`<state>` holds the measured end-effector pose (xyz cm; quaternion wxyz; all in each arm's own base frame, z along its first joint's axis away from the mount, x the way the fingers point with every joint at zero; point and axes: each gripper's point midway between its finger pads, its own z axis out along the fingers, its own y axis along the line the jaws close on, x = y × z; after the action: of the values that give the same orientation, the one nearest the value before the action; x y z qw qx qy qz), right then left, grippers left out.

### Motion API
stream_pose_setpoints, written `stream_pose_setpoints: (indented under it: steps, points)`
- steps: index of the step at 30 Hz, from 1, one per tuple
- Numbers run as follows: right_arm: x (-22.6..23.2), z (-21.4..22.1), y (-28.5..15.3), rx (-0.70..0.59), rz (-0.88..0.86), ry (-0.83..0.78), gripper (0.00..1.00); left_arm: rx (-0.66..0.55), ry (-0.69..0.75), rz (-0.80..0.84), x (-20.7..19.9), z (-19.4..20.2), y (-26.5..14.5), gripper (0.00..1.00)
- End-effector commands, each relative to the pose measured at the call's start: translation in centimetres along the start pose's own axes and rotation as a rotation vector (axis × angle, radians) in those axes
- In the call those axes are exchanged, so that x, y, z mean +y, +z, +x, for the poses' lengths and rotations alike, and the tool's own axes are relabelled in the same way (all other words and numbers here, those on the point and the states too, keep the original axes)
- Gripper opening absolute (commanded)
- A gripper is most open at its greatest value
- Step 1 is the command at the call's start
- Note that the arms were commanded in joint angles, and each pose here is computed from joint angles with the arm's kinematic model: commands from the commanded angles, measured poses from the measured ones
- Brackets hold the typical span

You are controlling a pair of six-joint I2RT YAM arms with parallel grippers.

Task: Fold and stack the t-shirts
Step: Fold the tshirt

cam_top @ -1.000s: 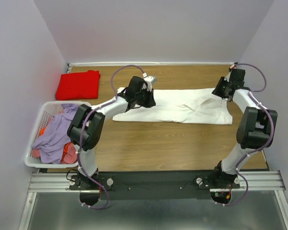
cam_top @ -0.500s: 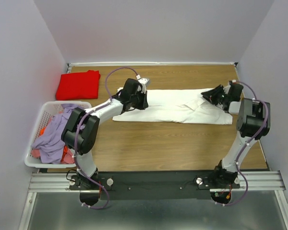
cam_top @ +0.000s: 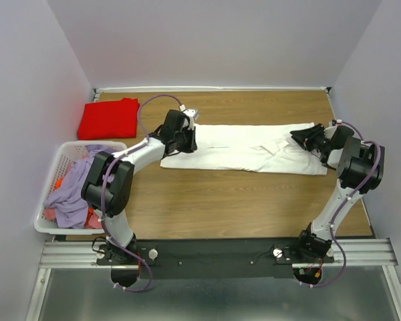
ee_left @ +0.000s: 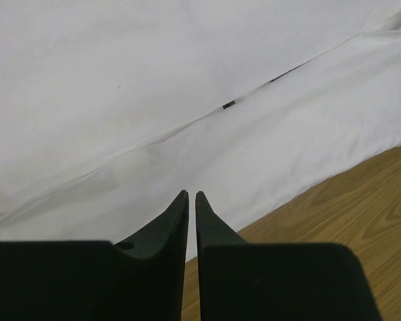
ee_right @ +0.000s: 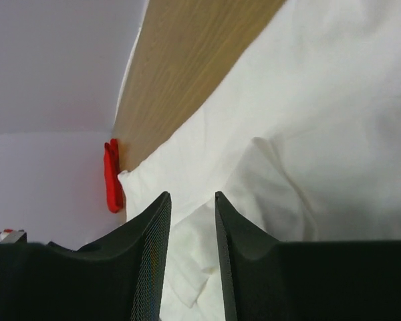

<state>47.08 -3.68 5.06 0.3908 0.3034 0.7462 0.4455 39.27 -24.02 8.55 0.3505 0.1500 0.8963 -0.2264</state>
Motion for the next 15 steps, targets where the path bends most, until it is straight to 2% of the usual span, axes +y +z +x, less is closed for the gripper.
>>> stream_pose_setpoints:
  steps: [1,5,6,7,9,10,15]
  points:
    - [5.1,0.0,-1.4,0.026,-0.132,-0.101,0.41,-0.013,0.010,-0.031,0.6,-1.0,0.5,0.17]
    - [6.2,2.0,-2.5,0.045,-0.108,-0.115,0.41,-0.014,-0.003,-0.087,2.4,-2.1,2.2,0.17]
    - [5.7,2.0,-2.5,0.029,-0.065,-0.158,0.41,-0.008,-0.011,-0.097,2.8,-2.3,2.7,0.18]
    - [4.8,3.5,-2.6,0.068,0.007,-0.127,0.42,0.001,-0.020,-0.113,3.6,-3.0,3.5,0.18]
    - [4.5,3.5,-3.3,0.029,0.111,-0.205,0.43,-0.018,-0.020,-0.120,3.9,-4.9,4.2,0.19]
    - [3.7,4.4,-3.9,0.045,0.180,-0.183,0.43,-0.005,-0.026,-0.137,4.5,-5.0,4.5,0.19]
    - [2.0,5.3,-7.2,-0.045,0.350,-0.134,0.46,0.052,-0.042,-0.163,5.6,-5.2,7.3,0.22]
